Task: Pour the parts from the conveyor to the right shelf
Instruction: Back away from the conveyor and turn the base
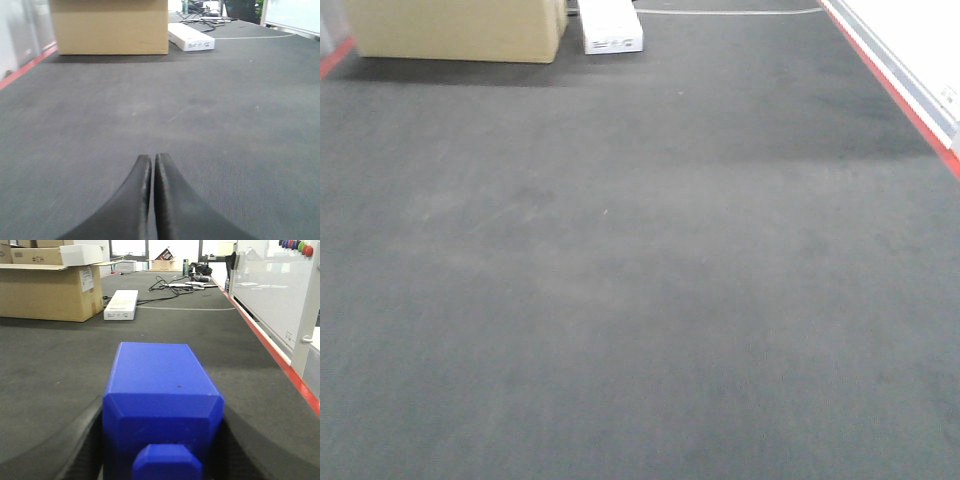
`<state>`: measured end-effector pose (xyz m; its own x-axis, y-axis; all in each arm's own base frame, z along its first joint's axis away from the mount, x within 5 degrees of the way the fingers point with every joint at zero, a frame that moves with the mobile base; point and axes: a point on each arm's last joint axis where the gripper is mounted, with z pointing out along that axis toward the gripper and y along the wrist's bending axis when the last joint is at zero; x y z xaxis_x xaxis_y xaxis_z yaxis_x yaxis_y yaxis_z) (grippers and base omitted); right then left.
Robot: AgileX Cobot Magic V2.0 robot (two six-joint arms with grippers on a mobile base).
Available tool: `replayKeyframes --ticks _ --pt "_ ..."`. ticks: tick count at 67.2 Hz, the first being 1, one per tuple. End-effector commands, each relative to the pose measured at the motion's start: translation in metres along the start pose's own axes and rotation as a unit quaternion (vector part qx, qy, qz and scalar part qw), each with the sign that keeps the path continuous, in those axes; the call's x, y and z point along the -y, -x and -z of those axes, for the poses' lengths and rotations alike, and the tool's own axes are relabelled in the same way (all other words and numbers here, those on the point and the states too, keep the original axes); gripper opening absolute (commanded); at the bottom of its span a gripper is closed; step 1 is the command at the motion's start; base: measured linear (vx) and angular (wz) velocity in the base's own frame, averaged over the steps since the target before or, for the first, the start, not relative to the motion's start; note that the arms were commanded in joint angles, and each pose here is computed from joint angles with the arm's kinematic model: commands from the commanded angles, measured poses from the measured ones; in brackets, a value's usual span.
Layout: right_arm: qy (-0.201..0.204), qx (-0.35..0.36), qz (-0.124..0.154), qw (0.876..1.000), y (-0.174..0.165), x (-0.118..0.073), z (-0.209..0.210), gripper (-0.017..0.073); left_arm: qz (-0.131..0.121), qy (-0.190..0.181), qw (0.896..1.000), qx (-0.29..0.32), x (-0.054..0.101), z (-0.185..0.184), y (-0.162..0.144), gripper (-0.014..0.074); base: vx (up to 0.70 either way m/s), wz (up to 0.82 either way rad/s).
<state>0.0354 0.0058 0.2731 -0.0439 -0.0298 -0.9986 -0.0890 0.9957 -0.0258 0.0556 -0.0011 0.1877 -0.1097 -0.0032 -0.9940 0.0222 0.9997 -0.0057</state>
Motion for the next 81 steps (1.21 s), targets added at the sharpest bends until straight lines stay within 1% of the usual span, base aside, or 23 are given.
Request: replayKeyframes --ticks 1,45,81 --pt "-0.005 0.045 0.002 0.999 0.0143 0.0011 0.0015 -0.0005 0.004 -0.004 0.999 0.047 0.0006 0.0021 0.0129 -0.0006 -0.24 0.15" --pt "-0.005 0.045 0.002 0.999 0.0143 0.0011 0.0015 -0.0005 0.004 -0.004 0.999 0.047 0.0006 0.0021 0.0129 -0.0006 -0.34 0.03" --pt "-0.005 0.045 0.002 0.999 0.0143 0.0011 0.0015 -0.0005 0.004 -0.004 0.999 0.047 0.0006 0.0021 0.0129 -0.0006 -0.32 -0.05"
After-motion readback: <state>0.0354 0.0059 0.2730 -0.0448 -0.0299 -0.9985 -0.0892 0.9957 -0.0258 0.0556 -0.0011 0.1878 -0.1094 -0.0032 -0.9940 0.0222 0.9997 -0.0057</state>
